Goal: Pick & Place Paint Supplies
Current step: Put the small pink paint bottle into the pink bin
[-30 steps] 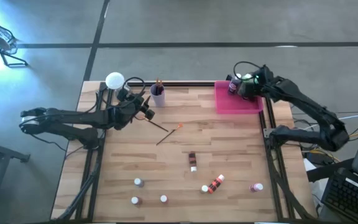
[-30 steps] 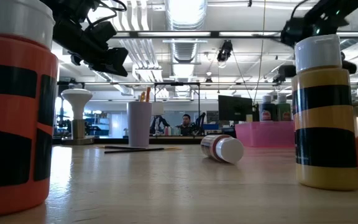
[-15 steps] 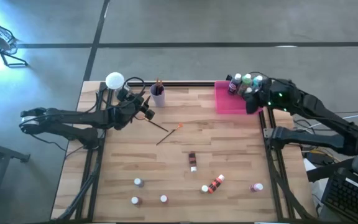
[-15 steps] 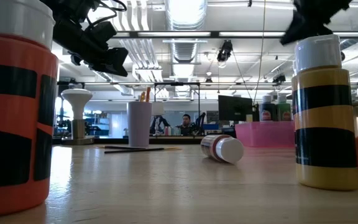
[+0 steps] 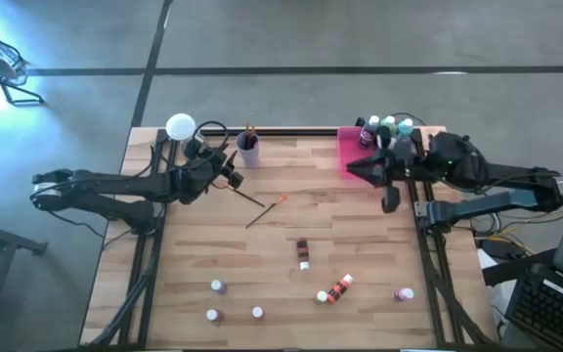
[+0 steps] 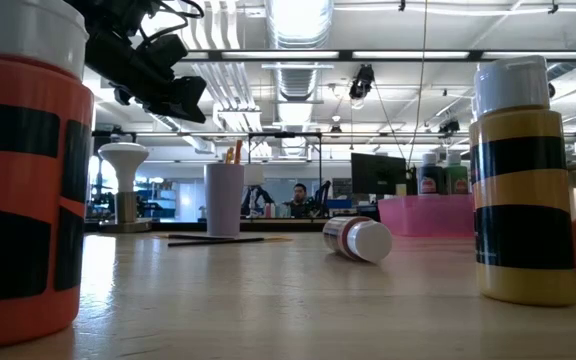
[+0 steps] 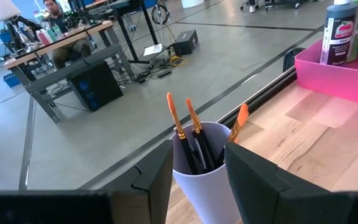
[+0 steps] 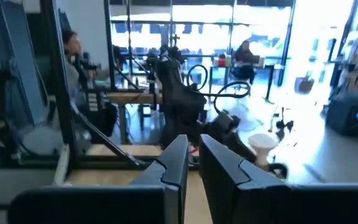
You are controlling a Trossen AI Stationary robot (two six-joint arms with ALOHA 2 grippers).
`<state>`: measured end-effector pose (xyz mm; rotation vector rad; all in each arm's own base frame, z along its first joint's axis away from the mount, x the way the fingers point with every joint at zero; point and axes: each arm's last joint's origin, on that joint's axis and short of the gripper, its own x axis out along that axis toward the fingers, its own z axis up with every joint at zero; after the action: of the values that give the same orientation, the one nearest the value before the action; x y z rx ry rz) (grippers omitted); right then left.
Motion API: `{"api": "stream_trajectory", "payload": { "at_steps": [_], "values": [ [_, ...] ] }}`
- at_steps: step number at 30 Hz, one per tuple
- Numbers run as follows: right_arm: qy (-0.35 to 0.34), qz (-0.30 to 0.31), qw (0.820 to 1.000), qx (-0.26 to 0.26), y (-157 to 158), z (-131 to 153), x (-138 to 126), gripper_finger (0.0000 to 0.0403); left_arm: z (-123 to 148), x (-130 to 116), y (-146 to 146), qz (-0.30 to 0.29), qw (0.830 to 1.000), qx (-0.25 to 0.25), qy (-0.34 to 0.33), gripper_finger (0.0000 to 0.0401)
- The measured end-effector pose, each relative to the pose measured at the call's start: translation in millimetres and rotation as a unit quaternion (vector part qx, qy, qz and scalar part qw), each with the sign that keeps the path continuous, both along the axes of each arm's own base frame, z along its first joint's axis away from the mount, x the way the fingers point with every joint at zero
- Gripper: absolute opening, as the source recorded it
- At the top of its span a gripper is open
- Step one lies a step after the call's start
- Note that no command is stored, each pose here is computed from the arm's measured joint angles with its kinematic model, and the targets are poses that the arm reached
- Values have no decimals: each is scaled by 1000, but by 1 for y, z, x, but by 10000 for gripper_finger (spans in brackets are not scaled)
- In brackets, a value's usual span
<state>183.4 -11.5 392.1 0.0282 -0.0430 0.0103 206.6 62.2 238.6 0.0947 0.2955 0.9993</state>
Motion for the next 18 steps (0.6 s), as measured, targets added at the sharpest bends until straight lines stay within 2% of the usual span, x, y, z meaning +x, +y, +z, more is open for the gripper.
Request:
{"api": "stream_trajectory", "payload": {
  "at_steps": [2, 6, 8, 11, 13, 15, 18],
  "values": [
    [5, -5, 1000, 10, -1, 5, 11, 47, 0, 0, 0, 0, 1000, 0, 0, 151],
    [15, -12, 1000, -16, -3, 11, 31, 58, 0, 0, 0, 0, 1000, 0, 0, 151],
    [23, -9, 1000, 4, -4, 12, 42, 63, 0, 0, 0, 0, 1000, 0, 0, 151],
    [111, 28, 993, 5, -3, 3, 59, 73, 0, 0, 0, 0, 1000, 0, 0, 151],
    [225, 42, 974, 5, -1, -10, 64, 81, 0, 0, 0, 0, 1000, 0, 0, 151],
    [339, 44, 939, 35, 3, -24, 67, 88, 0, 0, 0, 0, 1000, 0, 0, 151],
    [489, 25, 866, 104, 12, -43, 63, 94, 0, 0, 0, 0, 1000, 0, 0, 151]
  ]
}}
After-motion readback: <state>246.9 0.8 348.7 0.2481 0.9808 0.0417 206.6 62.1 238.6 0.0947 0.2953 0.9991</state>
